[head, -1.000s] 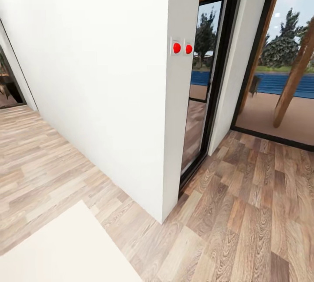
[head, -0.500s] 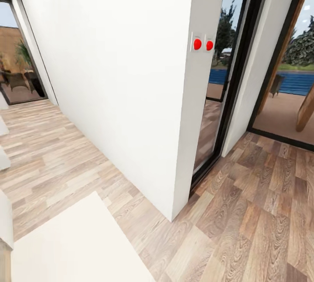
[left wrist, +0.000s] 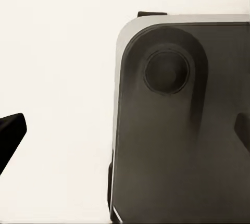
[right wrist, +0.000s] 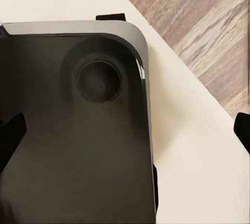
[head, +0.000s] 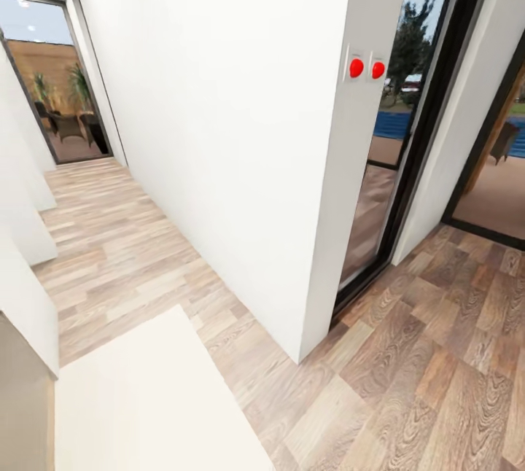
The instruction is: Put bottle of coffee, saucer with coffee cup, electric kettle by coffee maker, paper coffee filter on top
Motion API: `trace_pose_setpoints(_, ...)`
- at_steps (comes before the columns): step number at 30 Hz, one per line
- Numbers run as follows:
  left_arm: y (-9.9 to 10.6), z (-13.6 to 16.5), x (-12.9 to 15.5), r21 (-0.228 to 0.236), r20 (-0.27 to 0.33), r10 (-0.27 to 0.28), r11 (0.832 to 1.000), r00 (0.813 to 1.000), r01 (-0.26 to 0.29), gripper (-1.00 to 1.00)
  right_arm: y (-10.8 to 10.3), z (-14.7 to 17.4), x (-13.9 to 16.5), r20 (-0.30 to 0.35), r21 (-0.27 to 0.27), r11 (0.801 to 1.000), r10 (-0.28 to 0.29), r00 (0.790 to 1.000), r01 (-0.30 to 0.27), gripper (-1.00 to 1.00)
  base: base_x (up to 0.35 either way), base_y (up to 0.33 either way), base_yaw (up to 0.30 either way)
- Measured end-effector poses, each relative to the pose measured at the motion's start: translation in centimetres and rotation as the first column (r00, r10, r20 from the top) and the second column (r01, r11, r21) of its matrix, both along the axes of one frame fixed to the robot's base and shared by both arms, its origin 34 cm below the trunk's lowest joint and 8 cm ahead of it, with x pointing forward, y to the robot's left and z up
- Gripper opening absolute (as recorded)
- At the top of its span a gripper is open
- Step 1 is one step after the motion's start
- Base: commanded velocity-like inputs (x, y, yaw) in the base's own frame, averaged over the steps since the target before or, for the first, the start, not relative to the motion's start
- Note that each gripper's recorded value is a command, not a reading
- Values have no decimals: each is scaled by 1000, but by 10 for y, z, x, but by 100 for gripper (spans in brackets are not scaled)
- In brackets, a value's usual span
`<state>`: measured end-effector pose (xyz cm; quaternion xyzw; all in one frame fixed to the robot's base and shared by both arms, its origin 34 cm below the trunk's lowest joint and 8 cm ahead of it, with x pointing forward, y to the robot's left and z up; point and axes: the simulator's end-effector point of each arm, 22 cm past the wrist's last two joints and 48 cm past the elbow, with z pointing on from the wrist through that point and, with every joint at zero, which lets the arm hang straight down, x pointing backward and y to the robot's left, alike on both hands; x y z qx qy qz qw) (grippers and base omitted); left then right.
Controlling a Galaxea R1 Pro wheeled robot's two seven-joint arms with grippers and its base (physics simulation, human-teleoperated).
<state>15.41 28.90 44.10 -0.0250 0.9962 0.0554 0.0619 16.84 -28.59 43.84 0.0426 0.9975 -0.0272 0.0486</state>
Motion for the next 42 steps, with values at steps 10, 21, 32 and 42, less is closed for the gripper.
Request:
trace_pose_setpoints(10, 3, 0, -5, 6, -15, -5, 1000, 1000, 5, 100, 0, 0, -4, -10, 0, 1000, 0, 1000, 0, 100, -142, -238, 215)
trace_pose_setpoints(21, 4, 0, -11, 9, -27, 4, 1000, 1000, -3, 100, 0, 0, -9, -22, 0, 1000, 0, 1000, 0, 100, -77, -161, 215)
trace_pose_setpoints(32, 4, 0, -15, 9, -35, 8, 1000, 999, -8, 100, 0, -1, -13, -34, 0, 1000, 0, 999, 0, 100, -3, -5, 215)
trace_pose_setpoints(42, 1, 12, -19, 5, -47, 0, 1000, 999, 0, 100, 0, 11, -17, -45, 0, 1000, 0, 999, 0, 100, 0, 0, 215)
